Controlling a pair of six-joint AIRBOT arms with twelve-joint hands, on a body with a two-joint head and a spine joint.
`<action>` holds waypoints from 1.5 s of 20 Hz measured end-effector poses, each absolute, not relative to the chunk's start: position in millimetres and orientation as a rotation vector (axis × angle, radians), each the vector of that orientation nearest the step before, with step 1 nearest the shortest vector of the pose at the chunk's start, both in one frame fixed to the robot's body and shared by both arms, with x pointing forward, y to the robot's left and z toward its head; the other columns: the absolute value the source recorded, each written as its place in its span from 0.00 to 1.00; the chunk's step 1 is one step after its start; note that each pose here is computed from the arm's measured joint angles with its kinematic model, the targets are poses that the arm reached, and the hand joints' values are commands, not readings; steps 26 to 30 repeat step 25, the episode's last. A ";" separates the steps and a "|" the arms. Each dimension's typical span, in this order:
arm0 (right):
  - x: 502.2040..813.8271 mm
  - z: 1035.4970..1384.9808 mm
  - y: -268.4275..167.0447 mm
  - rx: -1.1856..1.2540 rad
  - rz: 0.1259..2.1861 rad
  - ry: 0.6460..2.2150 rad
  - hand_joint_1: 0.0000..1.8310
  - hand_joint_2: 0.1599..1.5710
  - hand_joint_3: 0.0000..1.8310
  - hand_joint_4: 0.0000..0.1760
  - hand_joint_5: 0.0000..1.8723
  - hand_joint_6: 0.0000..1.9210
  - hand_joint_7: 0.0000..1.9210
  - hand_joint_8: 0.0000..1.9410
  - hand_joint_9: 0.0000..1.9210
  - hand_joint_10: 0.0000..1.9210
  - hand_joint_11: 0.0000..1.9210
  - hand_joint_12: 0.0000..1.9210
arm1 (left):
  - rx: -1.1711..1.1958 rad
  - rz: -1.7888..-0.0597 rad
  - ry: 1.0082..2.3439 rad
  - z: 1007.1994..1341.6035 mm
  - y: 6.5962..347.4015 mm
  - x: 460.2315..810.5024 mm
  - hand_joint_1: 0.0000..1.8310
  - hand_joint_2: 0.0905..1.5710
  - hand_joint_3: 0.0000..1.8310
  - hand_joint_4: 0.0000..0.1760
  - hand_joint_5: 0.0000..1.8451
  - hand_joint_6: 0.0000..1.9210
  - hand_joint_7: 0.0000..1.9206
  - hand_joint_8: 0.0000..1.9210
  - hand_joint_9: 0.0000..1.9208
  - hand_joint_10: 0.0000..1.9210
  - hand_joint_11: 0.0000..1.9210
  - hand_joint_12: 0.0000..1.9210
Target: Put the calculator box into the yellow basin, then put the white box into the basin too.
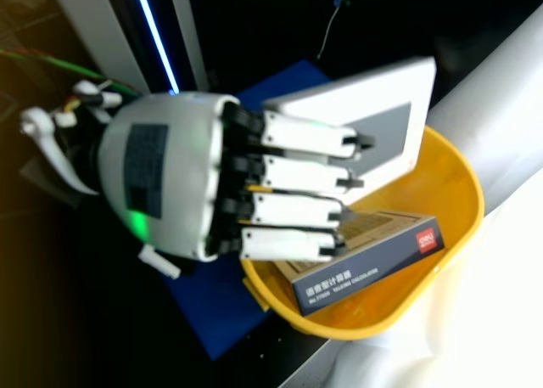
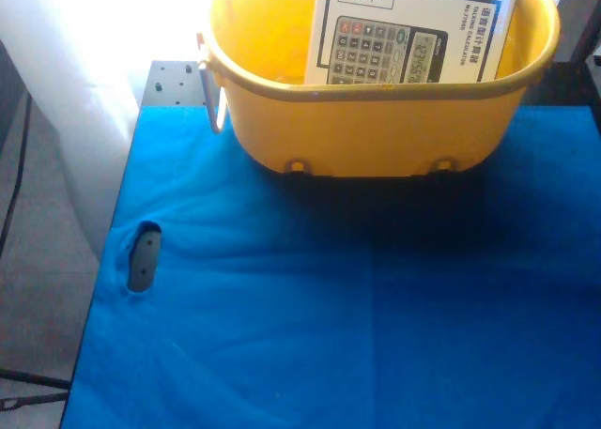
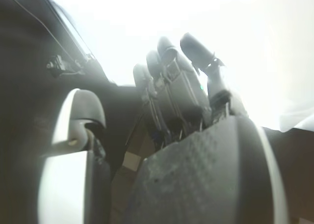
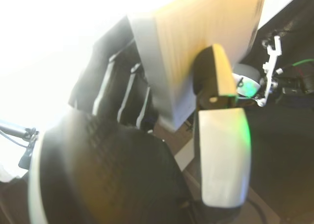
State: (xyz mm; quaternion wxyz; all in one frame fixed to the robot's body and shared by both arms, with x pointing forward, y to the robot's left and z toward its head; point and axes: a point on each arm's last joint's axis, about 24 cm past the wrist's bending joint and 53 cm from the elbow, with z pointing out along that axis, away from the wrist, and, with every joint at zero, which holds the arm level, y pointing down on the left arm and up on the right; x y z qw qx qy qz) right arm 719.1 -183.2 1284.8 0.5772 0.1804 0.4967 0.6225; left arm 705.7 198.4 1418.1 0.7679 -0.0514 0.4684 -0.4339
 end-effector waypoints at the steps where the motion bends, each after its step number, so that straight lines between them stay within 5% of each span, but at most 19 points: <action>1: 720.6 1284.2 -184.5 0.423 1.452 1.164 0.56 0.55 0.00 0.00 0.10 0.03 0.03 0.01 0.01 0.01 0.00 0.18 | -0.109 -0.941 1.014 1418.7 198.3 705.2 0.45 0.68 0.00 0.00 0.39 0.01 0.37 0.01 0.34 0.04 0.00 0.84; 2: 722.0 1284.6 -187.2 0.423 1.445 1.163 0.54 0.53 0.00 0.00 0.07 0.02 0.01 0.00 0.00 0.00 0.00 0.04 | -0.103 -0.946 1.012 1419.4 196.2 703.7 0.44 0.68 0.00 0.00 0.40 0.01 0.37 0.01 0.33 0.03 0.00 0.84; 3: 722.9 1286.1 -188.4 0.424 1.443 1.160 0.52 0.52 0.00 0.21 0.05 0.01 0.00 0.00 0.00 0.00 0.00 0.01 | -0.100 -0.948 1.009 1419.9 195.3 702.8 0.43 0.69 0.00 0.00 0.40 0.01 0.37 0.01 0.33 0.04 0.00 0.83; 4: 723.1 1286.0 -188.6 0.424 1.442 1.161 0.51 0.52 0.00 0.31 0.03 0.00 0.00 0.00 0.00 0.00 0.00 0.00 | -0.096 -0.948 1.007 1420.2 194.6 702.2 0.44 0.69 0.00 0.00 0.40 0.01 0.38 0.01 0.34 0.04 0.02 0.82; 9: 724.0 1290.7 -187.7 0.428 1.450 1.152 0.49 0.52 0.00 0.26 0.04 0.01 0.00 0.00 0.00 0.00 0.00 0.00 | -0.084 -0.955 1.005 1420.1 191.4 699.4 0.47 0.68 0.00 0.00 0.43 0.01 0.38 0.00 0.34 0.05 0.05 0.80; 10: 723.2 1292.8 -188.0 0.430 1.461 1.142 0.51 0.54 0.00 0.17 0.08 0.01 0.00 0.00 0.00 0.00 0.00 0.00 | -0.087 -0.952 1.010 1417.7 194.2 699.4 0.47 0.68 0.00 0.00 0.44 0.01 0.39 0.01 0.34 0.05 0.07 0.80; 11: 721.9 1294.5 -187.7 0.437 1.479 1.133 0.50 0.54 0.00 0.24 0.11 0.02 0.00 0.00 0.00 0.00 0.00 0.00 | -0.091 -0.952 1.012 1417.4 196.5 699.0 0.46 0.69 0.00 0.00 0.45 0.02 0.39 0.01 0.34 0.05 0.05 0.81; 12: 719.9 1297.5 -187.8 0.449 1.512 1.116 0.48 0.54 0.00 0.43 0.12 0.02 0.02 0.01 0.00 0.00 0.00 0.00 | -0.101 -0.957 1.013 1416.8 199.3 699.2 0.46 0.69 0.00 0.00 0.48 0.02 0.38 0.00 0.32 0.05 0.03 0.79; 13: 717.0 1300.7 -187.6 0.450 1.534 1.097 0.47 0.58 0.00 0.32 0.14 0.02 0.04 0.01 0.00 0.00 0.00 0.00 | -0.105 -0.960 1.012 1417.1 201.4 698.1 0.51 0.73 0.00 0.79 0.46 0.50 0.39 0.00 0.32 0.05 0.06 0.75; 14: 711.2 1303.4 -187.5 0.447 1.564 1.071 0.48 0.59 0.01 0.24 0.15 0.02 0.06 0.01 0.01 0.00 0.00 0.00 | -0.105 -0.960 1.012 1416.8 202.1 696.5 0.51 0.75 0.00 0.96 0.43 0.63 0.39 0.00 0.35 0.06 0.10 0.73; 15: 705.1 1304.1 -187.3 0.440 1.585 1.053 0.48 0.61 0.01 0.14 0.16 0.03 0.07 0.01 0.02 0.01 0.01 0.00 | -0.101 -0.956 1.009 1416.2 203.9 694.0 0.49 0.72 0.00 0.00 0.37 0.37 0.39 0.00 0.36 0.07 0.13 0.69; 16: 698.5 1299.7 -188.1 0.442 1.603 1.054 0.47 0.59 0.00 0.17 0.17 0.01 0.10 0.01 0.06 0.01 0.00 0.29 | -0.102 -0.952 1.018 1413.1 206.3 692.3 0.49 0.72 0.00 0.00 0.39 0.22 0.41 0.00 0.38 0.08 0.16 0.65; 17: 692.8 1296.7 -188.9 0.443 1.614 1.059 0.41 0.59 0.00 0.08 0.19 0.01 0.07 0.00 0.01 0.00 0.00 0.66 | -0.102 -0.952 1.019 1412.6 207.5 689.6 0.52 0.75 0.00 0.31 0.42 0.57 0.42 0.01 0.39 0.08 0.15 0.67; 18: 685.9 1295.1 -192.1 0.437 1.617 1.058 0.40 0.59 0.00 0.00 0.21 0.01 0.10 0.29 0.00 0.59 0.00 0.93 | -0.102 -0.950 1.018 1412.0 209.7 686.4 0.52 0.76 0.00 0.57 0.42 0.65 0.43 0.01 0.39 0.09 0.14 0.69; 19: 677.8 1297.3 -193.8 0.424 1.631 1.036 0.37 0.60 0.00 0.00 0.20 0.02 0.09 0.59 0.03 0.88 0.11 0.99 | -0.104 -0.950 1.010 1413.6 212.1 683.2 0.53 0.76 0.00 0.52 0.42 0.67 0.42 0.01 0.39 0.09 0.13 0.70; 21: 661.7 1307.9 -196.7 0.394 1.671 0.968 0.34 0.66 0.00 0.00 0.17 0.25 0.12 0.41 0.03 0.67 0.00 1.00 | -0.098 -0.953 0.991 1415.8 213.2 677.0 0.54 0.76 0.00 0.28 0.42 0.67 0.43 0.01 0.38 0.10 0.11 0.73; 22: 654.2 1307.8 -197.5 0.384 1.685 0.951 0.36 0.69 0.00 0.27 0.21 0.29 0.16 0.24 0.02 0.48 0.00 0.89 | -0.089 -0.954 0.989 1414.6 210.9 674.5 0.53 0.76 0.00 0.45 0.42 0.67 0.43 0.01 0.38 0.10 0.13 0.70; 23: 645.9 1303.8 -196.8 0.379 1.697 0.950 0.39 0.70 0.00 0.70 0.20 0.26 0.22 0.08 0.07 0.33 0.00 0.78 | -0.079 -0.953 0.998 1409.9 208.8 672.0 0.51 0.76 0.00 0.71 0.41 0.68 0.43 0.01 0.38 0.10 0.14 0.68; 30: 635.5 1295.9 -196.8 0.378 1.705 0.965 0.39 0.70 0.00 0.72 0.21 0.25 0.23 0.05 0.08 0.30 0.00 0.78 | -0.083 -0.955 1.012 1403.4 209.2 669.1 0.51 0.76 0.00 0.77 0.41 0.68 0.44 0.01 0.37 0.10 0.13 0.67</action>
